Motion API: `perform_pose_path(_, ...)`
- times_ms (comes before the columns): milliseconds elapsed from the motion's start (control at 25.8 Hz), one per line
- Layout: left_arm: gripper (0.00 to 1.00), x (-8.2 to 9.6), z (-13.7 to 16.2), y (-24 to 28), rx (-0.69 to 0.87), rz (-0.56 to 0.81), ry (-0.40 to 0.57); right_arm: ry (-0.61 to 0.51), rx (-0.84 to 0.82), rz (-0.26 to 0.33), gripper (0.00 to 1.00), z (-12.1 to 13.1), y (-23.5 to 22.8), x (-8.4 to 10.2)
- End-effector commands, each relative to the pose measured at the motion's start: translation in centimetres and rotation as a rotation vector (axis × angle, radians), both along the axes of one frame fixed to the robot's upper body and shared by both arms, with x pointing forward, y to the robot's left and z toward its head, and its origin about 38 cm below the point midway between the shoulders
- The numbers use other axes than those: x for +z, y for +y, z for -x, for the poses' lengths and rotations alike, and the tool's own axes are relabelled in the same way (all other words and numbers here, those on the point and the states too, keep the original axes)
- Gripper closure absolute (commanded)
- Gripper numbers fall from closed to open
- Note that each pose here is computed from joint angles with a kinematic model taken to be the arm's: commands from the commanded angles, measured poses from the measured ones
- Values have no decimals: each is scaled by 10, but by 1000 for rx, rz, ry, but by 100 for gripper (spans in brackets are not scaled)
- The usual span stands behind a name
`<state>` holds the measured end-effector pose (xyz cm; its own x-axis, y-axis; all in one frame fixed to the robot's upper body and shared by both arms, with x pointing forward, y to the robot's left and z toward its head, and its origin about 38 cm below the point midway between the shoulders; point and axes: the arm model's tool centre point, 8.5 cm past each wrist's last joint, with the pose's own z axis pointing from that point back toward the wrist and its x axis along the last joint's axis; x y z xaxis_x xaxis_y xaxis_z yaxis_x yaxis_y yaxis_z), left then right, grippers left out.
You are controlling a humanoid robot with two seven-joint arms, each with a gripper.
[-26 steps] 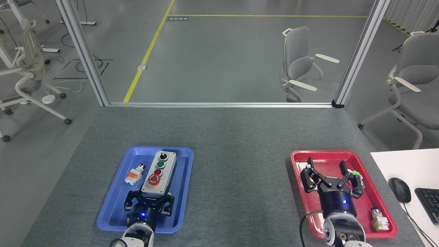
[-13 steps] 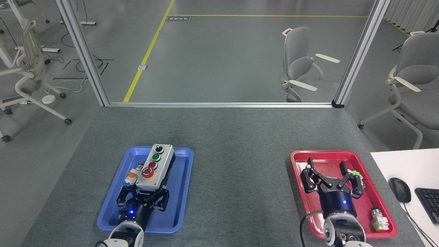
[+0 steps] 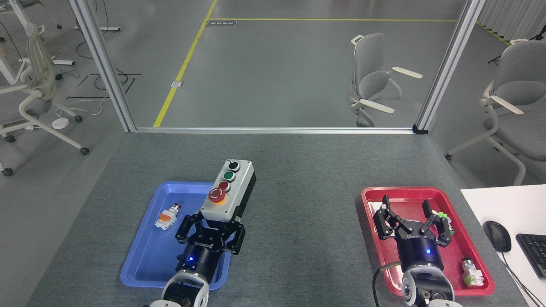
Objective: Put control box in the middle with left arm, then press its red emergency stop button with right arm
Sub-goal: 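Lift the control box off the blue tray toward the table middle, then lower the control box onto the table between the two trays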
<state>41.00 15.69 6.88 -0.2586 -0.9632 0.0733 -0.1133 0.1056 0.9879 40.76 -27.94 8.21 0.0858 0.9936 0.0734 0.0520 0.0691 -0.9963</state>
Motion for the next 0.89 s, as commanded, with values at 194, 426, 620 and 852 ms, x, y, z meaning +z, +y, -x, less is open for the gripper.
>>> perform_pose_path(194, 100, -23, 11, -97, -152, -61, 78, -1, -1, -2, 1, 0, 0, 0)
perform_pose_path(426, 100, -36, 10, -115, -171, -90, 117, -1, -1, 0, 1, 0, 0, 0)
perform_pose_path(620, 100, -41, 25, -145, -202, -101, 129, -2, -1, 1, 1, 0, -1, 1)
perform_pose_path(852, 100, -44, 32, -156, -221, -118, 132, -1, 0, 0, 1, 0, 0, 0)
